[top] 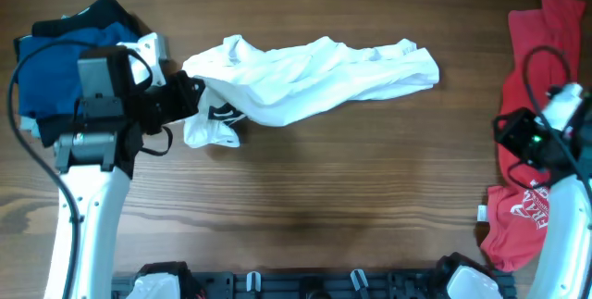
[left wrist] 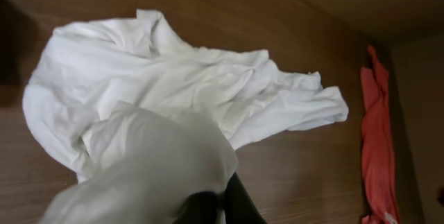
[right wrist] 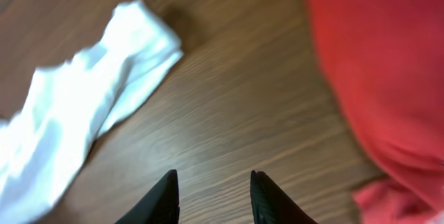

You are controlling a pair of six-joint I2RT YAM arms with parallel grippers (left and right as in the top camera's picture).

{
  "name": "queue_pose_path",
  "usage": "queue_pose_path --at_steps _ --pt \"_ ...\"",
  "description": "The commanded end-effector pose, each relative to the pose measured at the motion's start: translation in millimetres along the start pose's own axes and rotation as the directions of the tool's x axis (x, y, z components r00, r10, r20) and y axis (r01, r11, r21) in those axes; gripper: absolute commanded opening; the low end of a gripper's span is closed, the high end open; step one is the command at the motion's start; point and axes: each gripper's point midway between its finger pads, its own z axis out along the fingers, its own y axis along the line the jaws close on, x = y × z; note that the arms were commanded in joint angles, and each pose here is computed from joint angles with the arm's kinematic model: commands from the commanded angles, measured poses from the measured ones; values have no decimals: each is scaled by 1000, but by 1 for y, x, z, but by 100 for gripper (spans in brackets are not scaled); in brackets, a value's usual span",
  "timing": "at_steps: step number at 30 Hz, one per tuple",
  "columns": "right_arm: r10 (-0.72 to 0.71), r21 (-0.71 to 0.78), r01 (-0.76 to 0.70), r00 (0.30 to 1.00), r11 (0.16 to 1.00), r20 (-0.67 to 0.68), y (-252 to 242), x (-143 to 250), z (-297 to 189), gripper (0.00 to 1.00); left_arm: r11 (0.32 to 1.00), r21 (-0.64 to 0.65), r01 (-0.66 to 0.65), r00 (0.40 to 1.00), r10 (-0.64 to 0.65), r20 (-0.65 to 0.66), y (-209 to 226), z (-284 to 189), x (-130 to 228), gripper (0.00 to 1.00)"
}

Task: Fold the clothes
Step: 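Reach the right gripper to the white shirt's right edge and grasp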

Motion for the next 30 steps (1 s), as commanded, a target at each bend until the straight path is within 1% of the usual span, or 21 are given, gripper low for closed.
queue_pose_path --at_steps 1,3,6,11,14,18,22,26,30 --pt "-181 -87 175 981 981 -68 36 10 22 36 992 35 -123 973 113 199 -32 -59 -36 4" --pt "-250 -130 236 963 963 -99 54 18 37 36 987 42 -156 954 139 267 -45 -83 -42 4" --pt "-311 -175 289 943 941 -119 76 24 58 37 987 41 -158 952 141 272 -49 -96 -33 4" --pt "-309 -215 281 945 935 -107 101 21 88 39 996 -74 -55 981 68 181 -20 -92 -8 4" --pt "-347 -276 311 933 909 -92 121 23 107 41 995 -96 -21 993 32 110 -10 -82 3 4" --pt "-347 -305 309 935 901 -75 139 24 135 44 992 -122 16 1000 -13 25 2 -65 12 4" --pt "-351 -330 324 936 887 -22 156 19 162 44 987 -150 51 997 -60 -56 15 -47 20 4" --pt "-304 -337 288 953 896 5 160 12 187 47 982 -172 74 989 -95 -113 23 -36 27 4" --pt "-292 -332 277 956 902 4 156 14 209 47 980 -180 82 985 -107 -133 27 -30 29 4"
